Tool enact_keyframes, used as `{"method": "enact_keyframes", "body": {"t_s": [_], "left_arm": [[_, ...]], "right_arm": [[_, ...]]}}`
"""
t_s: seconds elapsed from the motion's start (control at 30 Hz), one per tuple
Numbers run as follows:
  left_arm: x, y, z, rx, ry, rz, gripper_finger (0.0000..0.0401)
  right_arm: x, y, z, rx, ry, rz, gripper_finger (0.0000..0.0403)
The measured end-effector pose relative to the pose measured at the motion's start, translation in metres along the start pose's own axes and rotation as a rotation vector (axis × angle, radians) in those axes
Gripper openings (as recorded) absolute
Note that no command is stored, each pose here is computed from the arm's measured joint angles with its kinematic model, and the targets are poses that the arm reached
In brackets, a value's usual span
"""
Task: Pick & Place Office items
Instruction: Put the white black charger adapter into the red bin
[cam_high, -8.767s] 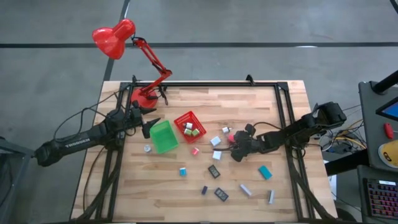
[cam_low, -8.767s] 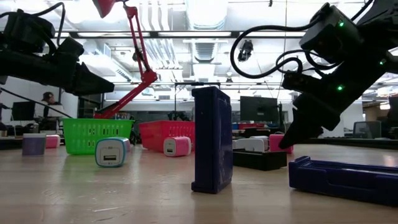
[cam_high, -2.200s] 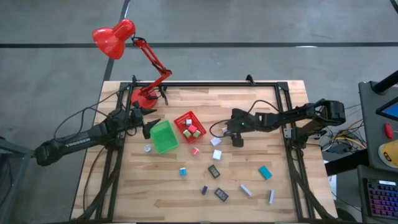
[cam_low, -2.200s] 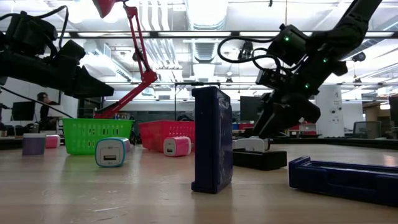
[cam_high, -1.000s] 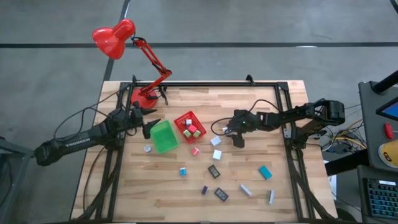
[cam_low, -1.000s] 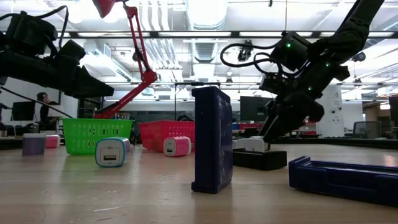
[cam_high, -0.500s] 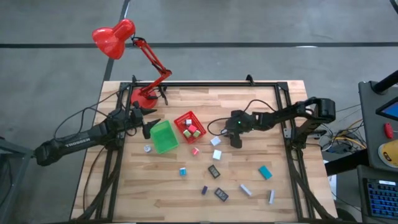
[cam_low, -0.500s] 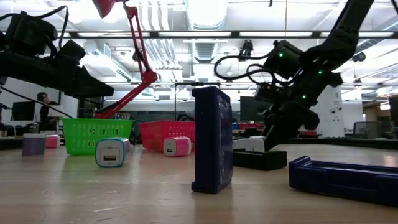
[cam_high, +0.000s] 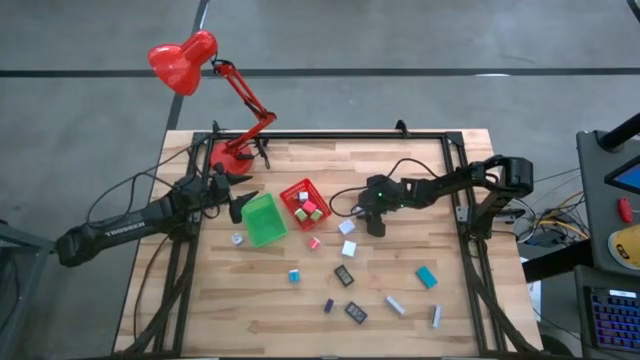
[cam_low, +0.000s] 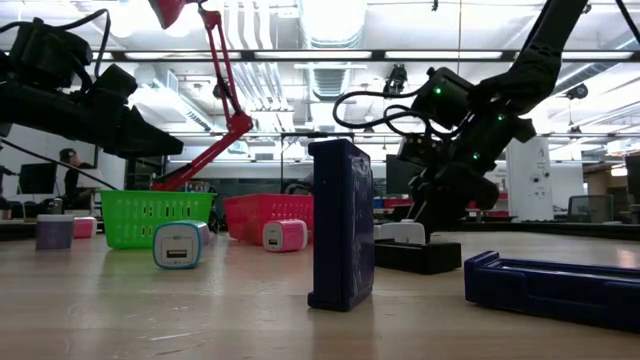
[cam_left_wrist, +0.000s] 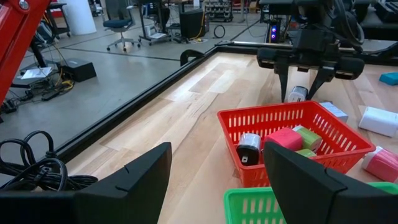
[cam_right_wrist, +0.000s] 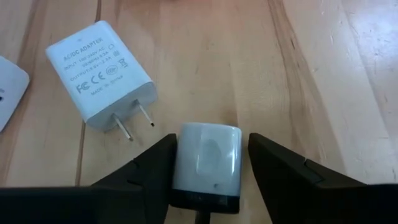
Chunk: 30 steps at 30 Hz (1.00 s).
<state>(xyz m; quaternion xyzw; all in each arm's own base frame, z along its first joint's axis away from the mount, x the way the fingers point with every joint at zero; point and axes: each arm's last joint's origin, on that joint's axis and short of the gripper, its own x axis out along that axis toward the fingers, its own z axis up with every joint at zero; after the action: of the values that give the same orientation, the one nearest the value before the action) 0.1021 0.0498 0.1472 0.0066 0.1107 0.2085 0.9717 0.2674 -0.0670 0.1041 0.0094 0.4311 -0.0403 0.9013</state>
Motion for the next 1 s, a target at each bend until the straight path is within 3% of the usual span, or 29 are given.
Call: {"method": "enact_keyframes", "body": {"t_s": [0.3, 0.6, 1.0], "left_arm": [[0.0, 0.0, 0.0, 0.0, 0.0, 0.0, 0.0257], [0.0, 0.0, 0.0, 0.0, 0.0, 0.0, 0.0257], [0.0, 0.0, 0.0, 0.0, 0.0, 0.0, 0.0257]], "right_arm": [[0.0, 0.0, 0.0, 0.014, 0.003, -0.001, 0.0128], [-0.013, -0.002, 0.005, -0.014, -0.02, -0.052, 0.0131], [-0.049, -0.003, 0.046, -0.032, -0.24, -0.08, 0.0137]]}}
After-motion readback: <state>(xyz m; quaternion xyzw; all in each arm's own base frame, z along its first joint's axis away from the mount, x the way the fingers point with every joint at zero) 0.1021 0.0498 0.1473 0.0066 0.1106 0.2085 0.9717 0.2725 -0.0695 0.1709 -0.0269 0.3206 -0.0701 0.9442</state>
